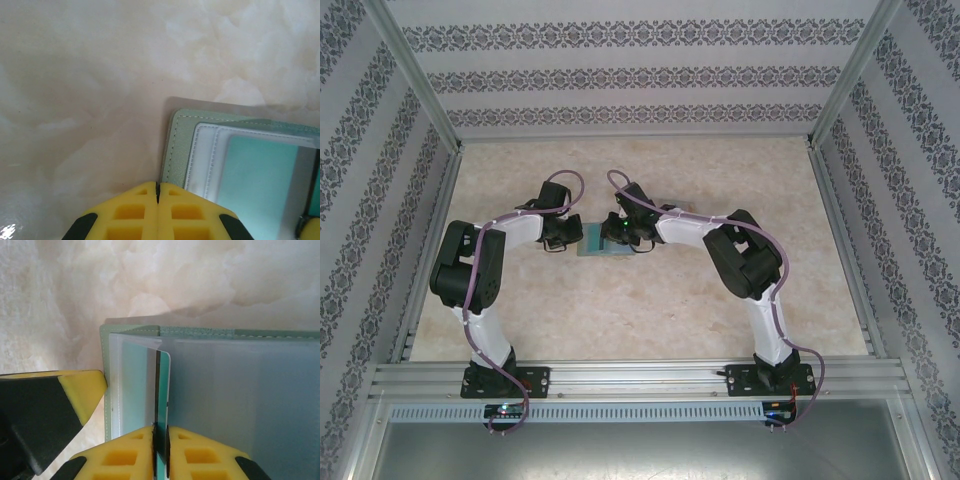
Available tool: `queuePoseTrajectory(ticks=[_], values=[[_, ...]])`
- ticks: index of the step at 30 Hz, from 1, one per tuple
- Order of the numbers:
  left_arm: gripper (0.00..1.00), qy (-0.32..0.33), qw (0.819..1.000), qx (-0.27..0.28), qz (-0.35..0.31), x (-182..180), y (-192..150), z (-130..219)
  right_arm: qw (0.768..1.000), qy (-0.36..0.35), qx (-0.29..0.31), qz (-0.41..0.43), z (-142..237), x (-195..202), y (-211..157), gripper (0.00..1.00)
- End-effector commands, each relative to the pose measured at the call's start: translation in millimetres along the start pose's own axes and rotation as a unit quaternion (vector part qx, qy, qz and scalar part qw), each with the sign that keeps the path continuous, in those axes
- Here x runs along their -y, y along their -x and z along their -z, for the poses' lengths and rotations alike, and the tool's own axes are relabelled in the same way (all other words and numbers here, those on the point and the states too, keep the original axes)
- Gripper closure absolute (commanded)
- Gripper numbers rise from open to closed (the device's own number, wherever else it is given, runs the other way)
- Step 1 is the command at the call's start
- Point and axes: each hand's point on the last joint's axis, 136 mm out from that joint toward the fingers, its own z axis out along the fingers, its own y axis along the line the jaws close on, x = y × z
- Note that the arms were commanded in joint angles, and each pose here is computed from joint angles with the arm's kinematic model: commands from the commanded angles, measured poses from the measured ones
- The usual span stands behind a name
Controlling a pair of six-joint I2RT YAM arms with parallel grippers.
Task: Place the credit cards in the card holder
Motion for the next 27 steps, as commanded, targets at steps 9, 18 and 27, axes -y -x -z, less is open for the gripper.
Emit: queuePoseTrajectory(ticks=[9,18,27], values=[[0.94,0.011,0.999,-0.03,0.011,-9.3,-13.5,-7.2,1.0,-0.02,-0.005,0.015,6.1,4.4,1.0,0.81],[0.94,0.01,0.999,-0.033,0.013,-10.3,-15.8,-7.6,1.0,-0.018,-0.017,0.017,-6.2,2.5,-1.2,0.82],[0.94,0.016,0.999,-0.035,0.008,-11.5,-15.5,-6.4,0.999,-0.029,-0.022,0.014,-16.8,7.2,-5.3,0.77]])
